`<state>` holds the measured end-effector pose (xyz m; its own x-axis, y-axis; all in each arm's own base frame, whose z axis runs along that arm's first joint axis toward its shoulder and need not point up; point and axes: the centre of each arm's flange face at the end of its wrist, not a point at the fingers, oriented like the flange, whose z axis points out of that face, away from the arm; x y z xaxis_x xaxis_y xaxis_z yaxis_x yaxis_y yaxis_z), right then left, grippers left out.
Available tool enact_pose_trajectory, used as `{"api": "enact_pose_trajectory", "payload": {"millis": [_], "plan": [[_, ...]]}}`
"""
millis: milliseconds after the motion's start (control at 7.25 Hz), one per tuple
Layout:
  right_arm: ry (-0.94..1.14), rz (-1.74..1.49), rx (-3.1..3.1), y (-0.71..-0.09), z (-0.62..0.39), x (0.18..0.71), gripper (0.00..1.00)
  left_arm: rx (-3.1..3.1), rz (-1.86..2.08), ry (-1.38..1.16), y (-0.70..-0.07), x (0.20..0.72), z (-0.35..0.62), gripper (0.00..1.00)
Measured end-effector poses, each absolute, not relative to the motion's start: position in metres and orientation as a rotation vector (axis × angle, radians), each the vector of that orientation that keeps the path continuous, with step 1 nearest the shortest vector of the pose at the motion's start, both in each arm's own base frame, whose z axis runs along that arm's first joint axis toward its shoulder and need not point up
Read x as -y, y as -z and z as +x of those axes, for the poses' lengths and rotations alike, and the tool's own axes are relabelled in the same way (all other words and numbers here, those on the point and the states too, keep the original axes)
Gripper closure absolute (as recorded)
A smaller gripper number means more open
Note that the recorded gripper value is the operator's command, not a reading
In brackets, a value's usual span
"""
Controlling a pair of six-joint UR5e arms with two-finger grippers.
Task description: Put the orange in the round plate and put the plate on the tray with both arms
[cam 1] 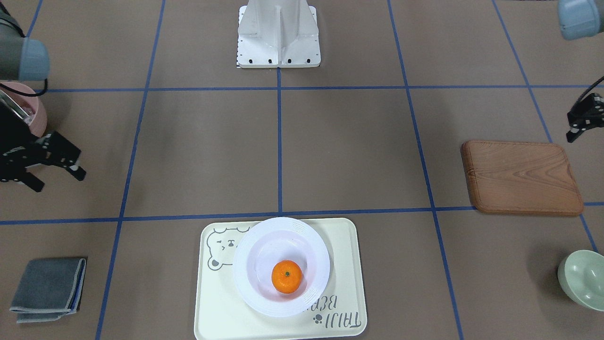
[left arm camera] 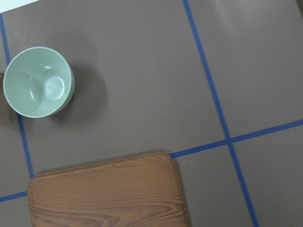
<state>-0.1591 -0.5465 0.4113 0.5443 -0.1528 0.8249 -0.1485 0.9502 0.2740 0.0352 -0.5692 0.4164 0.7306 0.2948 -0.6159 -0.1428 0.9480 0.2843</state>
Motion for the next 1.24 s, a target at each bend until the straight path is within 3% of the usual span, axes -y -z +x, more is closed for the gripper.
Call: {"api": "enact_pose_trajectory", "payload": {"millis": [552, 1241], "plan": [[0.091, 0.286, 0.906, -0.496, -0.081, 0.522, 0.00, -0.740, 0.204, -0.286, -0.486, 0.559, -0.002, 0.02], [0.179, 0.252, 0.844, -0.511, -0.061, 0.520, 0.00, -0.741, 0.178, -0.255, -0.501, 0.561, -0.002, 0.02]]}}
